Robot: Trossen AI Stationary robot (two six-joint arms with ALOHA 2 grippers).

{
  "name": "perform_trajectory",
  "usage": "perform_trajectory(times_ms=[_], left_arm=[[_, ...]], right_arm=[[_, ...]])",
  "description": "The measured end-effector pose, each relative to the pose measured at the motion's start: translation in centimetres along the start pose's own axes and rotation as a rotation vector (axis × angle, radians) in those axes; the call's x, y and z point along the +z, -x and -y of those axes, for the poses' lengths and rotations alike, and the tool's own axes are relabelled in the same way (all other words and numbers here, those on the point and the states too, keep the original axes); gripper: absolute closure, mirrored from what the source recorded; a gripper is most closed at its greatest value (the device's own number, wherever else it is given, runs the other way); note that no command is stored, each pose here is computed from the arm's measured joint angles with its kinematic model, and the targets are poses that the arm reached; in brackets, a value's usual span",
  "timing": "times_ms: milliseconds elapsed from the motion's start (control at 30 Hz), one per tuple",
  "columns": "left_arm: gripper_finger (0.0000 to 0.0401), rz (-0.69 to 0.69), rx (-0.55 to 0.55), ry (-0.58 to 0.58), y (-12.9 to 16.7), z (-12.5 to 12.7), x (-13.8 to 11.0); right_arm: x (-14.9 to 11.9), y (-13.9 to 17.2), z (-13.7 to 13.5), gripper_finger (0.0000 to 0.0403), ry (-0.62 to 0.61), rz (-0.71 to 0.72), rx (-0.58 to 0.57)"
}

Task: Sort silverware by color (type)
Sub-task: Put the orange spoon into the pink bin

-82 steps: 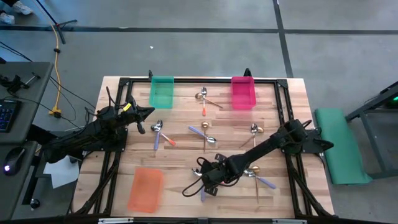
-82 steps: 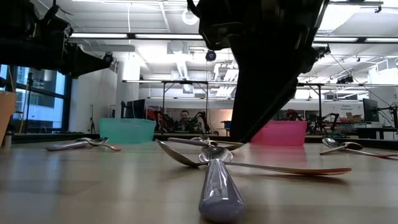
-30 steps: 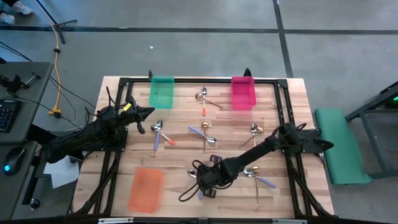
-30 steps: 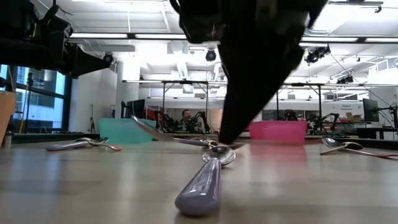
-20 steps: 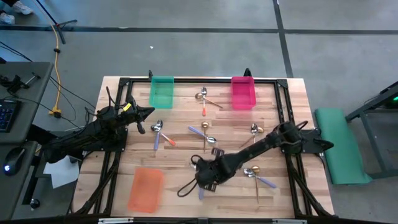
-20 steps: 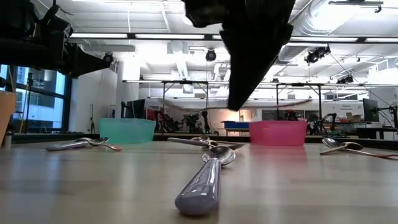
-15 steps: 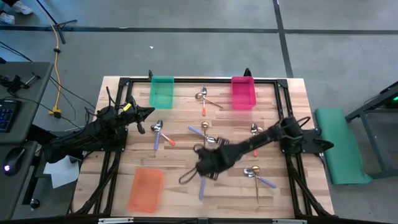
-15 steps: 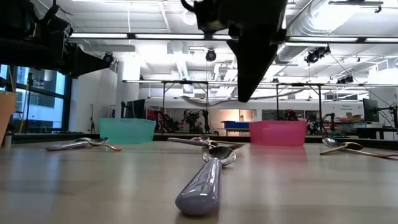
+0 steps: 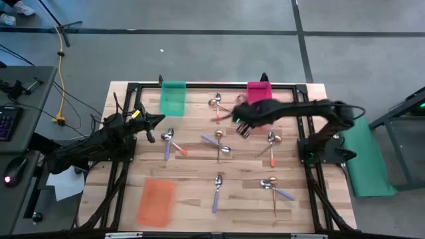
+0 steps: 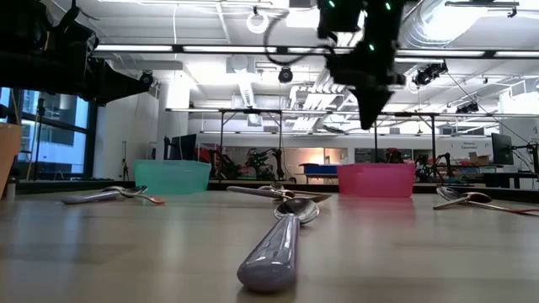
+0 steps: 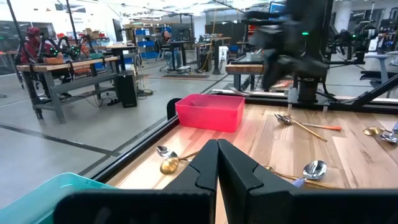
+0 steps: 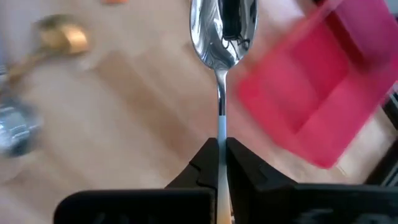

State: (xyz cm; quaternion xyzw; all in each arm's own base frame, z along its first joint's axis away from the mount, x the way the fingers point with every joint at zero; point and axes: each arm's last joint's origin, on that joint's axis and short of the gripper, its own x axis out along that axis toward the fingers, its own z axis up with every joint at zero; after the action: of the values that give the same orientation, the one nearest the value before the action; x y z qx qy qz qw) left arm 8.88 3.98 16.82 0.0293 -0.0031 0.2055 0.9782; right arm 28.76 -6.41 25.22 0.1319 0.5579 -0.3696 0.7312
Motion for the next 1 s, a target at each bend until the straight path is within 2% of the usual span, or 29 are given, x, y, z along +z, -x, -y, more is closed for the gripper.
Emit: perform_trajectory(times_ms=[200, 300, 400, 700, 1000], left_arm=[[0.0401, 0.0, 0.0, 0.0, 0.0, 0.0, 0.0], [0.0401, 0.0, 0.0, 0.0, 0.0, 0.0, 0.0], [0.0401, 0.0, 0.0, 0.0, 0.0, 0.0, 0.0], [0.0401, 0.0, 0.0, 0.0, 0.0, 0.0, 0.0], [0.0401, 0.0, 0.0, 0.0, 0.0, 0.0, 0.0]], right_arm=[[0.3, -3.2, 7.4, 0.0403, -0.191, 0.09, 0.049], [0.9, -4.8, 10.1, 0.0403, -0.252, 0.124, 0.056], [1.6, -6.4, 11.9, 0.0403, -0.259, 0.125, 0.055], [2.5, -9.3, 15.5, 0.0403, -0.248, 0.109, 0.08], [2.4, -12.0, 16.0, 0.0403, -0.199, 0.041, 0.085]])
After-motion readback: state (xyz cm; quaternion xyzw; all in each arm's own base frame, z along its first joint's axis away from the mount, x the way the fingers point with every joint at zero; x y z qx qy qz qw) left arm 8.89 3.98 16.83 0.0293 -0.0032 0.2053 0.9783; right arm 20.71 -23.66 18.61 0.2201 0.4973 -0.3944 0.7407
